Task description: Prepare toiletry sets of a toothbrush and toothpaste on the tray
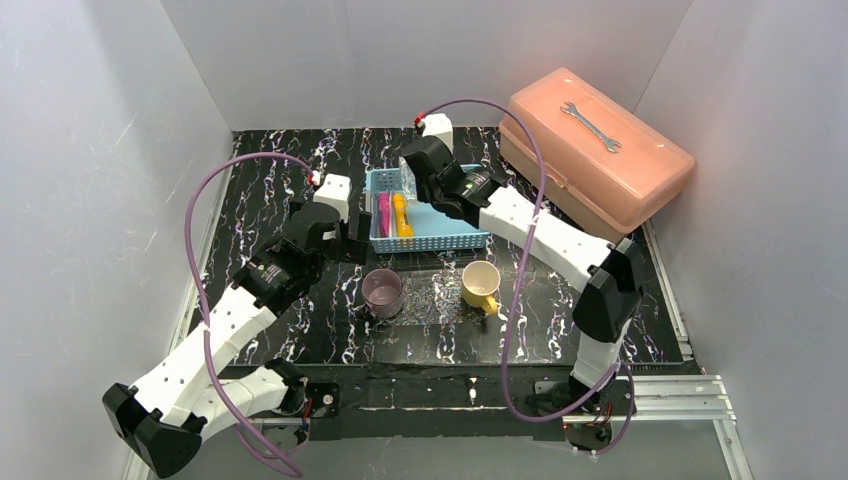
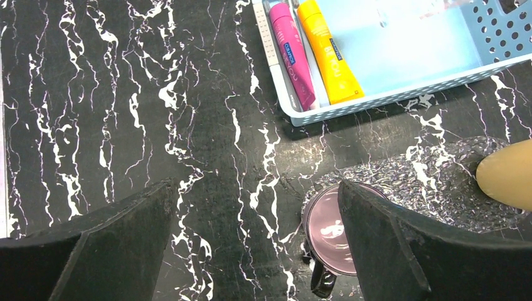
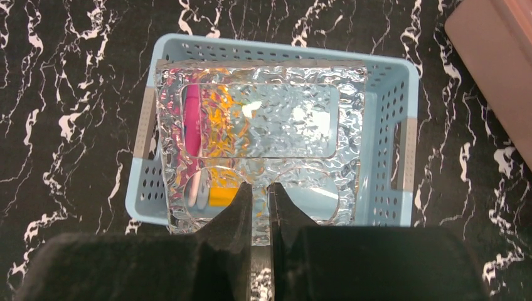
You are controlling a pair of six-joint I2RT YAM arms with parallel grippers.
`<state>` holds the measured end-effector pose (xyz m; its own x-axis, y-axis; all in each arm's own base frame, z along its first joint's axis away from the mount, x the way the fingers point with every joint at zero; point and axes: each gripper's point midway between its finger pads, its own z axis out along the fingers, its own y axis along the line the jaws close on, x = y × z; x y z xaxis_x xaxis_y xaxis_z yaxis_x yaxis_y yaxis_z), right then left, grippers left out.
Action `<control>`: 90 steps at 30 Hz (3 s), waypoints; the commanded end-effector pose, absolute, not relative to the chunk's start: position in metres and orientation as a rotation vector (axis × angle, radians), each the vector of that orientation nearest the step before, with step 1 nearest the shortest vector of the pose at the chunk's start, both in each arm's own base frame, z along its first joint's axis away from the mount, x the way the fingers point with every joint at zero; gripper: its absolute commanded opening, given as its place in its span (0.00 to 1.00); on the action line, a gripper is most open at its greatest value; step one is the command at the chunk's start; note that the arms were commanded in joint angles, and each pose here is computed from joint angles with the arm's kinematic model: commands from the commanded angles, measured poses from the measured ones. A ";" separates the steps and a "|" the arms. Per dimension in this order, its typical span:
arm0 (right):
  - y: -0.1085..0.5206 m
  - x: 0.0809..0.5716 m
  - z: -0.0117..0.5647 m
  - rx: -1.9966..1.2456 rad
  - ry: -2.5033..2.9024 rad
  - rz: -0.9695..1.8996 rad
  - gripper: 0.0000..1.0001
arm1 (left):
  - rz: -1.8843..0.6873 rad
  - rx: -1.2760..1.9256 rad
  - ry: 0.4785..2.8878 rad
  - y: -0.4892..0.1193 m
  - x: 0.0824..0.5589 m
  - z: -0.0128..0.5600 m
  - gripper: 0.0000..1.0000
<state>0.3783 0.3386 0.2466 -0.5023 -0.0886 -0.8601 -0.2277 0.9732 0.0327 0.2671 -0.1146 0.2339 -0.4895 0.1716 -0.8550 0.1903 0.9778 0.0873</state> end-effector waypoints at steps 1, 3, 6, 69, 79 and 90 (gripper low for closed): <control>0.328 0.357 0.270 -0.115 2.062 0.214 0.01 | 0.023 0.213 2.067 -0.103 0.267 0.238 0.98; 0.326 0.348 0.271 -0.102 2.063 0.219 0.01 | 0.021 0.208 2.065 -0.102 0.266 0.239 0.98; 0.323 0.336 0.273 -0.079 2.064 0.223 0.01 | 0.019 0.202 2.058 -0.101 0.265 0.241 0.98; 0.315 0.189 0.144 -0.062 2.432 0.194 0.01 | 0.014 0.158 2.026 -0.094 0.262 0.248 0.98; 0.314 0.187 0.124 -0.069 2.448 0.142 0.01 | 0.027 0.159 2.033 -0.094 0.263 0.246 0.98; 0.317 0.186 0.108 -0.070 2.462 0.132 0.01 | 0.037 0.164 2.041 -0.094 0.264 0.243 0.98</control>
